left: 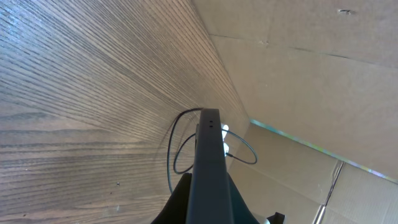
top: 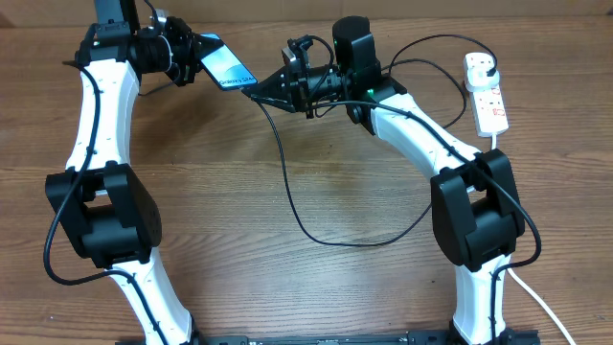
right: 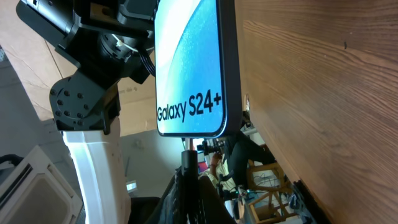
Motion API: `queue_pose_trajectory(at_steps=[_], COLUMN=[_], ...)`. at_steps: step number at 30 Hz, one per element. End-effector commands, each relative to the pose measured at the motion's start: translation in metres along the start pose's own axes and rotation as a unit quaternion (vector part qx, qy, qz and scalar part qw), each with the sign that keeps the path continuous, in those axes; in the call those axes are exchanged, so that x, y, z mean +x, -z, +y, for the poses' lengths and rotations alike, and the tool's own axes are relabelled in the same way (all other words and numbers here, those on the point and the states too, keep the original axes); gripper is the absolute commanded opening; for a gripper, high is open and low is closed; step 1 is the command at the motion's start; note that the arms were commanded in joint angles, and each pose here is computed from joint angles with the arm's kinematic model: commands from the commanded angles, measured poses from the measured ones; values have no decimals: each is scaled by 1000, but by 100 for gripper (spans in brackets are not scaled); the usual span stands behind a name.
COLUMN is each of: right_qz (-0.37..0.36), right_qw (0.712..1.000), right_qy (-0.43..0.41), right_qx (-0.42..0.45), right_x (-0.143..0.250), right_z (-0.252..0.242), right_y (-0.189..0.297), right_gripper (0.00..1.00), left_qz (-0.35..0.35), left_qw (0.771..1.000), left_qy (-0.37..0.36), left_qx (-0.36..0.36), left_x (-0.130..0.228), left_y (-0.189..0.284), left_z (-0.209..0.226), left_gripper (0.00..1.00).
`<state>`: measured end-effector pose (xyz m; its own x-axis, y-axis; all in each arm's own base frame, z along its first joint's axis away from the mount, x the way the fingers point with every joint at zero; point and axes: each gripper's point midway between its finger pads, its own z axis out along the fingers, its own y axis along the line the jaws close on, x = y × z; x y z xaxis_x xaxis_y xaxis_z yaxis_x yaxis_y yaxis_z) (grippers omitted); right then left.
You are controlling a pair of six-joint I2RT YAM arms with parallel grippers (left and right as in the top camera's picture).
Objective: Plug charger to phone and switch on socket
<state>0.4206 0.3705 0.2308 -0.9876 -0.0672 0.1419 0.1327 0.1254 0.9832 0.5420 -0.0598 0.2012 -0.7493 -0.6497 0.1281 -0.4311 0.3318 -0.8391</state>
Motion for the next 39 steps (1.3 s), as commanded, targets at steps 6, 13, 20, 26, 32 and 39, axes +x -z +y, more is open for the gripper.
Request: queue_pose_trajectory(at_steps=[6,13,20,26,32,39], right_qz=[-26,-9,-7,-114,-161,-126], right_qw=[998,996,987,913,842,835], right_qy=[60,75,91,93,161,185], right_qx=[-7,46,135,380,489,503], right_x=[-5,5,15,-14,-41,-46], right_z=[22,-16,-68,-151,-187,-218], right_y=[7,8,17,68,95,86], right_gripper=[4,4,4,4,4,5], left_qz=[34,27,21,3,-17,-21], left_qw=[997,993,989,992,990,989], left_qy=[-59,-115,-143,-122,-124,-128], left_qx=[22,23,11,-39,-64,-70], left_x=[15,9,1,-8,-16,-17], left_y=[-4,2,13,20,22,22], left_z=[-10,-6,6,31,39,41], left_gripper=[4,4,4,4,4,4])
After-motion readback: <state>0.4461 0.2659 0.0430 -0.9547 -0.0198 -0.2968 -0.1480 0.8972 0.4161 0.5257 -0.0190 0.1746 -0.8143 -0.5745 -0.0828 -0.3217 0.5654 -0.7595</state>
